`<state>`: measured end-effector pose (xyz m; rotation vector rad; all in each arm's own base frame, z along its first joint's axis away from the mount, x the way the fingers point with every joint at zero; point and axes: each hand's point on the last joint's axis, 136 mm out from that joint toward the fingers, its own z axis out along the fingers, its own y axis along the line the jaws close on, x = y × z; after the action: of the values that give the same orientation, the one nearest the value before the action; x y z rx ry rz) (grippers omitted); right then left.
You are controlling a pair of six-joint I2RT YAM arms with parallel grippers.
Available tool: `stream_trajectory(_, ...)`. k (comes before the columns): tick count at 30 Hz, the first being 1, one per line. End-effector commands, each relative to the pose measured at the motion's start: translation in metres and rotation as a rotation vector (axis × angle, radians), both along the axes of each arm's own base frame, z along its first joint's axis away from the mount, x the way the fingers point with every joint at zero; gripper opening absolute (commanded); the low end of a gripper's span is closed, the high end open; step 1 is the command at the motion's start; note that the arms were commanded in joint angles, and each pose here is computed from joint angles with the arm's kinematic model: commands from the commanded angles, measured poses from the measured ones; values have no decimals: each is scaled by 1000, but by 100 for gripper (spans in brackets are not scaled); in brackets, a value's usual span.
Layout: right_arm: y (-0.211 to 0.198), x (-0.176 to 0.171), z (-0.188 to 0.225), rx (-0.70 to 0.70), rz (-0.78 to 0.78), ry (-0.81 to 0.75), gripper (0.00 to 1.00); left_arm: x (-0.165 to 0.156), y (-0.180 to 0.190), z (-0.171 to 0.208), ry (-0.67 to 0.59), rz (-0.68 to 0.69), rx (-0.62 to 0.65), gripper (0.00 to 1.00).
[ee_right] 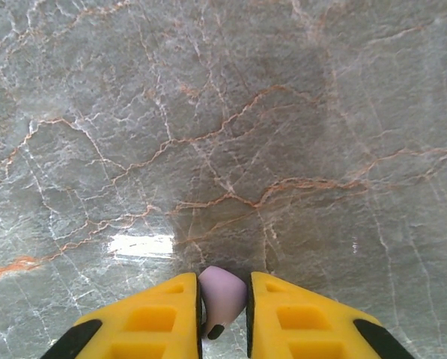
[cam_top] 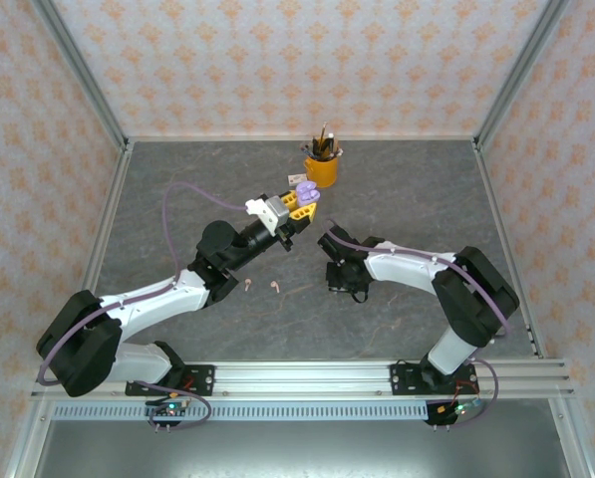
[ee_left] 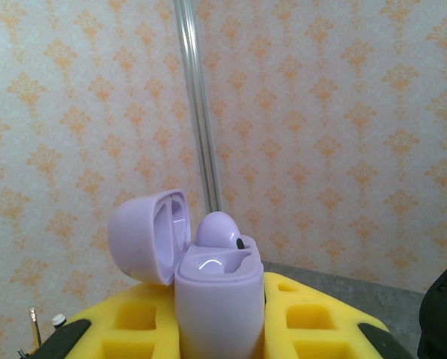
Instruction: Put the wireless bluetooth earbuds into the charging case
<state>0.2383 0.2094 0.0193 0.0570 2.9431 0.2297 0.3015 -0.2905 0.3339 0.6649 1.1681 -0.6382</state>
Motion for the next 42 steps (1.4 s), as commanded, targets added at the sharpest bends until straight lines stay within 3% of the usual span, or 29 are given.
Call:
stream_trajectory(1,-4,-2,5,-43,32,-6,20,-3,6,14,-43,2,-39,0)
stream_trajectory(8,9,0,13,-10,211,-30,22,-4,7,14,-42,0,-40,0)
stream_trajectory(12,7,-2,14,-50,273,-13,32,-4,7,14,-39,-1,-41,0)
stream_trajectory(19,1,5,20,-69,117,-14,38,-4,6,13,-37,-3,-44,0)
stream_trajectory(23,9,7,27,18,15,-34,42,-3,6,12,-35,-3,-42,0)
stream_trajectory(42,13,3,10,-35,162,21,43,-3,6,11,-34,-1,-40,0)
